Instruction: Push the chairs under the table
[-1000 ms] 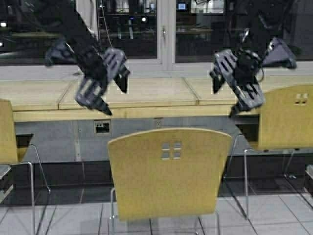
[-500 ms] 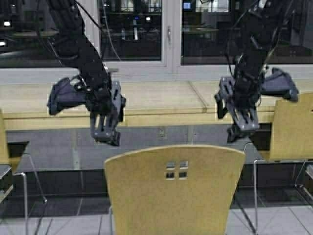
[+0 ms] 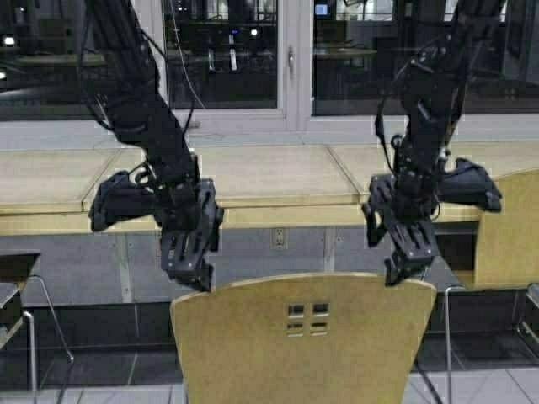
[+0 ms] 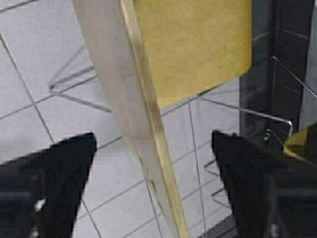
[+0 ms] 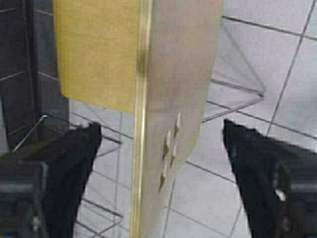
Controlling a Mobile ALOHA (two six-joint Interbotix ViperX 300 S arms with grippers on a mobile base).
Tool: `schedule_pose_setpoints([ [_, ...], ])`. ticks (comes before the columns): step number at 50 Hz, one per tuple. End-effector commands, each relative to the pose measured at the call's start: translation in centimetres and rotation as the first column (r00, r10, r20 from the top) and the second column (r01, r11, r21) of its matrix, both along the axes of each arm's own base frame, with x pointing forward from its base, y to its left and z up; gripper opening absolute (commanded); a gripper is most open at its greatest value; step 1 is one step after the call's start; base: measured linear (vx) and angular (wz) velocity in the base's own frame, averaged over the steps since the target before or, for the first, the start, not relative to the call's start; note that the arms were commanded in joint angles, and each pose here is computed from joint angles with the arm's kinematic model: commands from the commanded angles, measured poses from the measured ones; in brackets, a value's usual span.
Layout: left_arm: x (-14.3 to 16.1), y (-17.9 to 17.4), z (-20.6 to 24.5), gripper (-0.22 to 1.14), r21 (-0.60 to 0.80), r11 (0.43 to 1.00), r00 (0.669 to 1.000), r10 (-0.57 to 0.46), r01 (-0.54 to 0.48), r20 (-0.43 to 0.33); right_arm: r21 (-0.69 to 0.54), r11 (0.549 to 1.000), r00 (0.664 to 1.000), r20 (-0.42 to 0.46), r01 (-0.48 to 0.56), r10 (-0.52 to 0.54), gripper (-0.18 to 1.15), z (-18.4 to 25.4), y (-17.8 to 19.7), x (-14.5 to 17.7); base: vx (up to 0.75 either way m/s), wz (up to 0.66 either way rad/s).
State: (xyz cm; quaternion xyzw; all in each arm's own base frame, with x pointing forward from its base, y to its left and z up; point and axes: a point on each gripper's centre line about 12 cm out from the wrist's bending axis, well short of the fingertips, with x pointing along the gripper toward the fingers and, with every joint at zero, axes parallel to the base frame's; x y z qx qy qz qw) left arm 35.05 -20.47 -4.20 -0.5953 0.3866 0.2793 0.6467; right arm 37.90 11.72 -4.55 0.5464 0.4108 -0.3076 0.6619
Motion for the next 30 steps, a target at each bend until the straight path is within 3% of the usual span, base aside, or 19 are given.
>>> schedule_pose_setpoints([
  [1,0.7,-1.0,-0.4,1.01,-0.015,1.000,1.000,-0.009,0.009,0.004,0.000,1.000,1.000,0.006,0.008,-0.008,1.04,-0.6,-0.3,1.0,0.07,0.03],
  [17,2.2,-2.3,-5.9,1.01,0.000,1.000,0.999,-0.014,0.014,-0.040,0.000,1.000,0.998,-0.058,-0.022,0.022,1.04,-6.1,-0.4,3.1,0.02,0.02],
  [30,2.3,-2.9,-7.8,1.01,-0.010,0.999,0.996,-0.035,0.034,-0.081,0.002,1.000,0.997,-0.064,-0.029,0.029,1.04,-6.9,-0.4,3.5,0.00,0.00],
])
